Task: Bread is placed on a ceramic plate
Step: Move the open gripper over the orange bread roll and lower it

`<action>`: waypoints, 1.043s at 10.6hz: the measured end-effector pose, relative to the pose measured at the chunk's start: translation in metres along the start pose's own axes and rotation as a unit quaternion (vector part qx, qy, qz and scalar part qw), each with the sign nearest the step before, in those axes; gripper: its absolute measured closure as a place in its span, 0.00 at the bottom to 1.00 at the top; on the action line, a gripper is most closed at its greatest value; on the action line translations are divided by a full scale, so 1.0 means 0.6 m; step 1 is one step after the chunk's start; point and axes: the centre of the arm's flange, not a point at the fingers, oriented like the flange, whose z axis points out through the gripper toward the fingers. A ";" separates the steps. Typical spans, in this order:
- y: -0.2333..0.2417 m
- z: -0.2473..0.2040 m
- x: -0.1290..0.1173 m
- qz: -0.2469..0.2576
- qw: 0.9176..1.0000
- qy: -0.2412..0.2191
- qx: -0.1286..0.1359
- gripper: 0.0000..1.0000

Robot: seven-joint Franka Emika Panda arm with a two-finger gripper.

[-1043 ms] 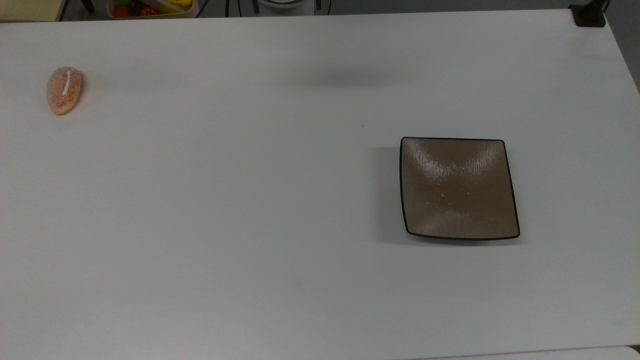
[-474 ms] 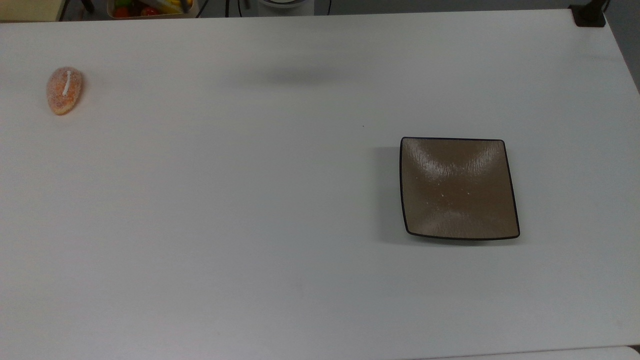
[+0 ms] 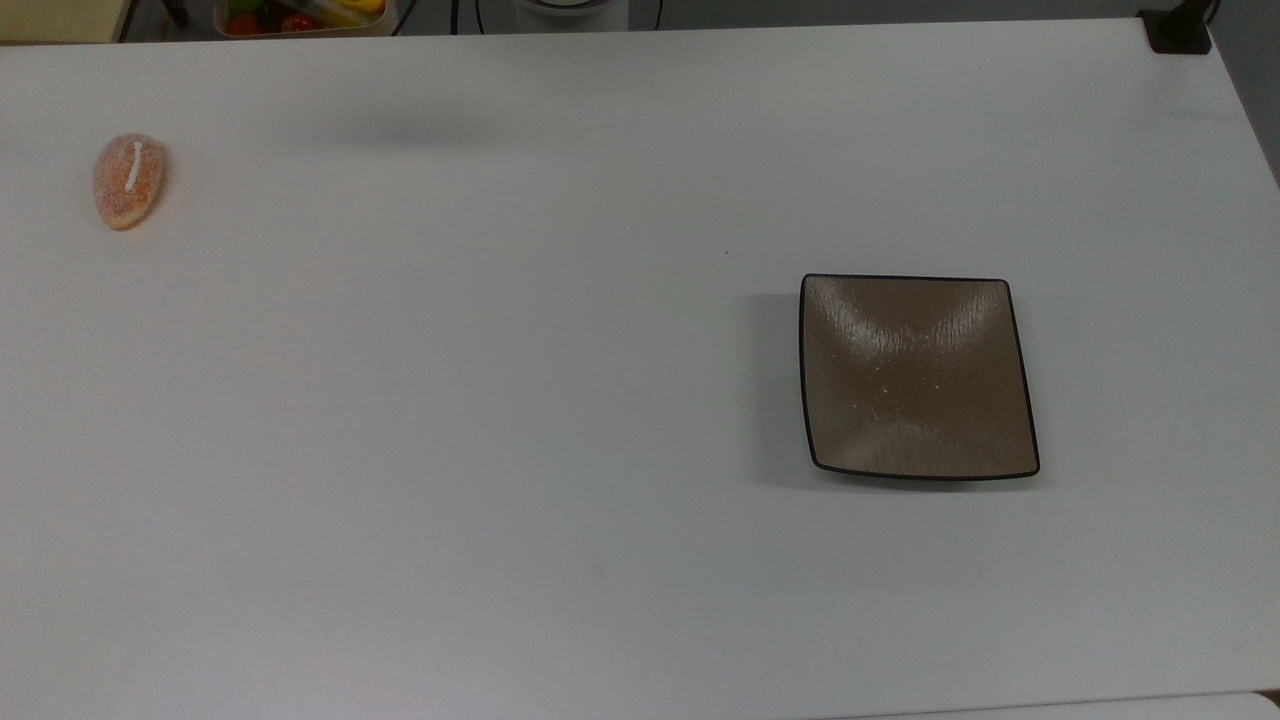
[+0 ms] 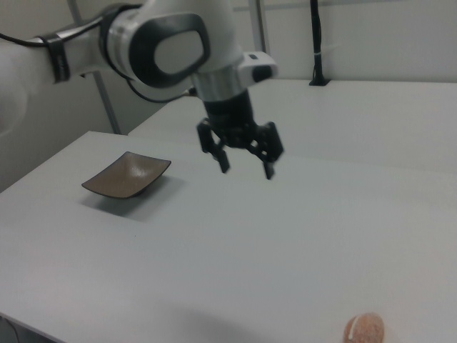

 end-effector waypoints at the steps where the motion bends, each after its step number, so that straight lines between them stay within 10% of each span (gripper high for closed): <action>1: 0.046 0.020 -0.007 0.001 1.000 0.003 -0.007 0.00; 11: 0.267 0.319 -0.062 0.030 0.997 -0.061 -0.031 0.00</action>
